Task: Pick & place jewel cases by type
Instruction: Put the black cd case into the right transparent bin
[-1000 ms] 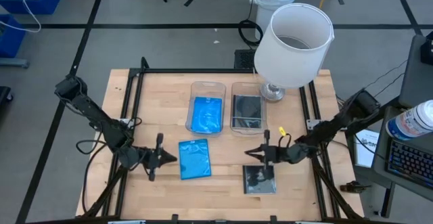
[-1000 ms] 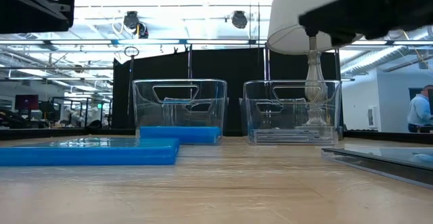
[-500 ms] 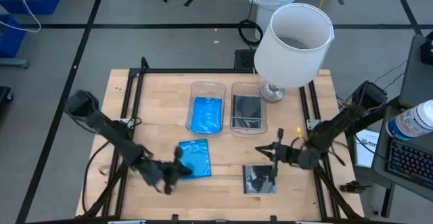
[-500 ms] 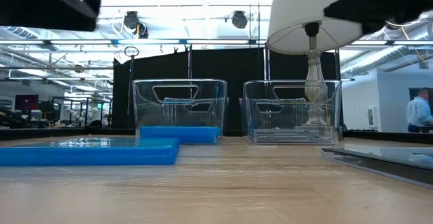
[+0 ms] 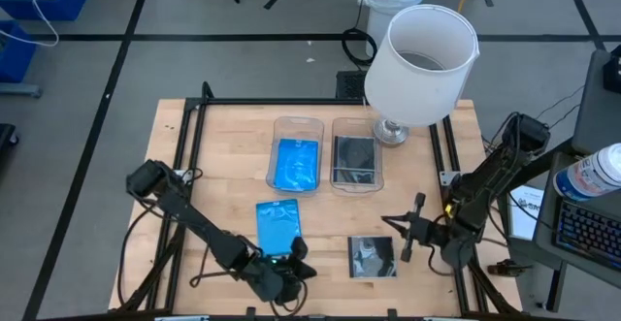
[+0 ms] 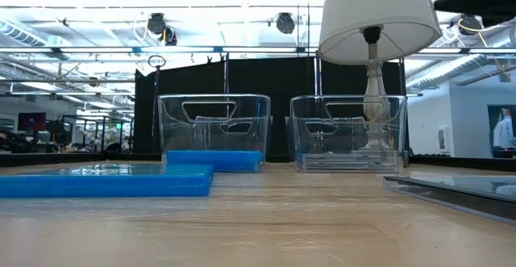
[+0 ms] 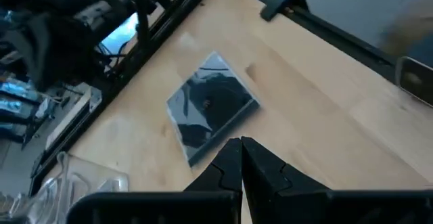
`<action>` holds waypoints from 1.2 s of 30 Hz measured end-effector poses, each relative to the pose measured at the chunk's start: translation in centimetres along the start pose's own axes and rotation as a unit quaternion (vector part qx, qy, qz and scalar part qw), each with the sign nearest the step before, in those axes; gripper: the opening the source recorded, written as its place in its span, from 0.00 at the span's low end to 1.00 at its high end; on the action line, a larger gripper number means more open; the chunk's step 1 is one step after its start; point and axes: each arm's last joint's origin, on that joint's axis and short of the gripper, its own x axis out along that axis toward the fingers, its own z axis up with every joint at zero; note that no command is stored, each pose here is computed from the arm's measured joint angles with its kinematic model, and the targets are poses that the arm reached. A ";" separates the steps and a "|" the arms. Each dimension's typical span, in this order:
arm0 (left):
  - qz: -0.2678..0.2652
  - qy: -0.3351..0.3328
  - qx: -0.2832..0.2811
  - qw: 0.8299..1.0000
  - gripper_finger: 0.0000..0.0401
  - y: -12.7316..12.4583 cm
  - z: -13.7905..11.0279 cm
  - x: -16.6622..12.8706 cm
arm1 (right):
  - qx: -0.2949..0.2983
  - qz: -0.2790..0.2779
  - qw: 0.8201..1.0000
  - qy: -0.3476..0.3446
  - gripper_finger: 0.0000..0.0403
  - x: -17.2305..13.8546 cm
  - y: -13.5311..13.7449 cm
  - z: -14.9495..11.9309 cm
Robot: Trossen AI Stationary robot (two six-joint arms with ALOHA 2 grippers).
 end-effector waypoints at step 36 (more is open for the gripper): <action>-0.068 0.011 -0.044 0.997 0.68 1.2 1.5 12.1 | 0.244 -0.004 0.881 0.405 0.00 -0.1 -3.8 -5.6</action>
